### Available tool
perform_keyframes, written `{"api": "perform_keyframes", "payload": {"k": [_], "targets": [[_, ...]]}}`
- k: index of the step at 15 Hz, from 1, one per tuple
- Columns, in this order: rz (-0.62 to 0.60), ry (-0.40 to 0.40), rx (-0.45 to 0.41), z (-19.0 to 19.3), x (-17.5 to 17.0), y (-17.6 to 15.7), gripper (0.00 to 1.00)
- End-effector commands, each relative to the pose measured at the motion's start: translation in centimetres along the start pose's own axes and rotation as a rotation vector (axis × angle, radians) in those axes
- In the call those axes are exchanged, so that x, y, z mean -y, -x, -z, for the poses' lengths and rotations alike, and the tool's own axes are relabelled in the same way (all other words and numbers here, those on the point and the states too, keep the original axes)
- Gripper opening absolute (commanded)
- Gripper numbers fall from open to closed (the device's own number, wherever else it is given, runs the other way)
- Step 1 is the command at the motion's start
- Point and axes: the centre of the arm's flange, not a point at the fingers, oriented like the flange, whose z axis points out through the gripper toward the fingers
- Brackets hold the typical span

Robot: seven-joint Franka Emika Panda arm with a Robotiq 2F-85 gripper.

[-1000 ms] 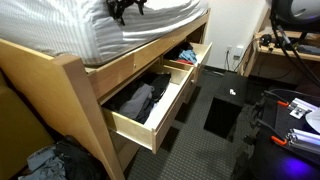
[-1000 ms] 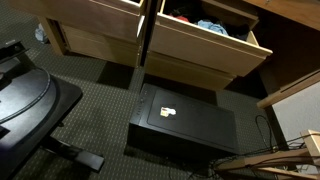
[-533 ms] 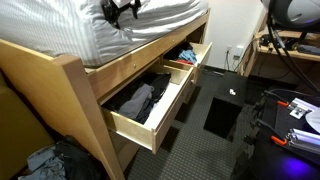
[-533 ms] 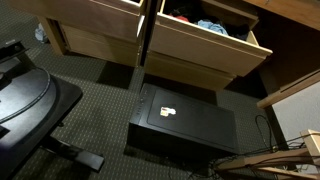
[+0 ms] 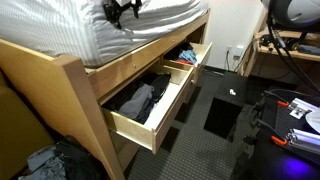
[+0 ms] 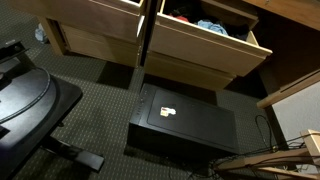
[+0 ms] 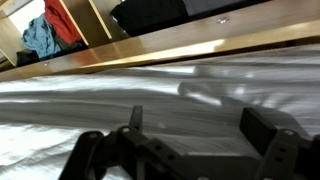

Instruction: Open the top right drawer and close the top left drawer.

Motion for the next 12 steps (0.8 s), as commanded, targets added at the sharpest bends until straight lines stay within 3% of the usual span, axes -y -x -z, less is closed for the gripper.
{"api": "perform_keyframes", "payload": {"k": [1, 9, 12], "targets": [[0.085, -0.038, -0.018, -2.6, -2.3, 6.7, 1.0], [0.152, -0.029, 0.006, -3.7, -2.4, 6.4, 1.0], [0.223, -0.07, 0.087, -5.0, -2.7, 5.8, 1.0]]}}
